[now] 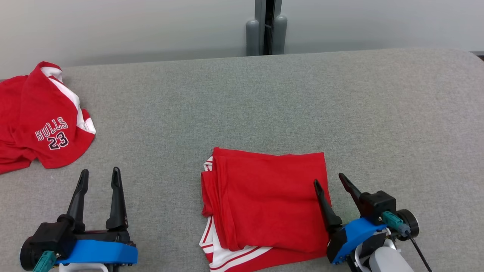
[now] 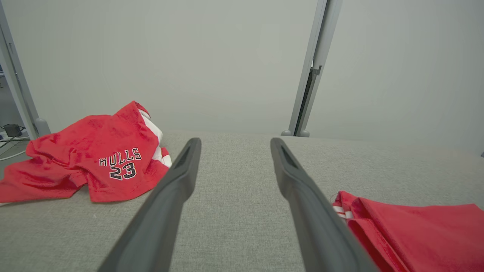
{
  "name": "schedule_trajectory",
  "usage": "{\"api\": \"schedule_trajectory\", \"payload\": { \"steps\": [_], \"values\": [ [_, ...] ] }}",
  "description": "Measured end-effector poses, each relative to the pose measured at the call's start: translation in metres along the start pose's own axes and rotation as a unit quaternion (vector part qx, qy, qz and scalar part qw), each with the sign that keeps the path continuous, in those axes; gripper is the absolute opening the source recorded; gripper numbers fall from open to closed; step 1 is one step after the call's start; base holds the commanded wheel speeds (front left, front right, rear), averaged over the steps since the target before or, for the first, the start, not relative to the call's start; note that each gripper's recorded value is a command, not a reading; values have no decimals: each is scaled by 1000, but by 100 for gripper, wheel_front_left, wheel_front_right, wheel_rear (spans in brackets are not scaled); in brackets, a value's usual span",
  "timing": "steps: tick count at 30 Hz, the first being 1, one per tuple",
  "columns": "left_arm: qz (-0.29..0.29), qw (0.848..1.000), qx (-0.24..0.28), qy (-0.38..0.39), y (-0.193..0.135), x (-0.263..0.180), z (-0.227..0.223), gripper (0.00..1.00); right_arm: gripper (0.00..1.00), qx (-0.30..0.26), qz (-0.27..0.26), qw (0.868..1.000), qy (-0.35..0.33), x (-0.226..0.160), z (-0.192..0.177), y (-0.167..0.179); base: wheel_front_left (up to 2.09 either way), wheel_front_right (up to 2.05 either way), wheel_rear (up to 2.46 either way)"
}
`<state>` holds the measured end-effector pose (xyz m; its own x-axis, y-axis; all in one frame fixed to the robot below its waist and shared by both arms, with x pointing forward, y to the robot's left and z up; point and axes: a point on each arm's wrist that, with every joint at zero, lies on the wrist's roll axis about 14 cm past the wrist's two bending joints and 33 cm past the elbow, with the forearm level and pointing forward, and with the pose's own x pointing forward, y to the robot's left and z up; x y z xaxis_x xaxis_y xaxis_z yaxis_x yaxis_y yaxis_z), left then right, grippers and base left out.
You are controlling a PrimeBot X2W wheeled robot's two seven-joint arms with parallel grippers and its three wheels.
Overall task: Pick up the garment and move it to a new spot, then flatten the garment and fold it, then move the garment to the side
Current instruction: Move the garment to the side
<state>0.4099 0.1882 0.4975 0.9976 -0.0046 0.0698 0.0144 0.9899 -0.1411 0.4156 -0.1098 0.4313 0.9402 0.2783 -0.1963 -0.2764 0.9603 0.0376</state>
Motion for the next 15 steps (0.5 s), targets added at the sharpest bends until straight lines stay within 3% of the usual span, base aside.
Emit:
{"api": "schedule_trajectory", "payload": {
  "steps": [8,13,14,15],
  "values": [
    [9,1000,-1,9,6,4,-8,100,100,14,17,996,87,-2,-53,11,0,0,0],
    [10,1000,-1,11,7,5,-9,100,100,21,30,994,101,-1,-62,19,0,0,0],
    [10,1000,-1,12,7,5,-10,100,39,26,32,994,100,-1,-62,21,0,0,0],
    [9,1000,-1,13,6,6,-11,100,0,32,34,994,98,-1,-62,23,0,0,0]
  ]
}}
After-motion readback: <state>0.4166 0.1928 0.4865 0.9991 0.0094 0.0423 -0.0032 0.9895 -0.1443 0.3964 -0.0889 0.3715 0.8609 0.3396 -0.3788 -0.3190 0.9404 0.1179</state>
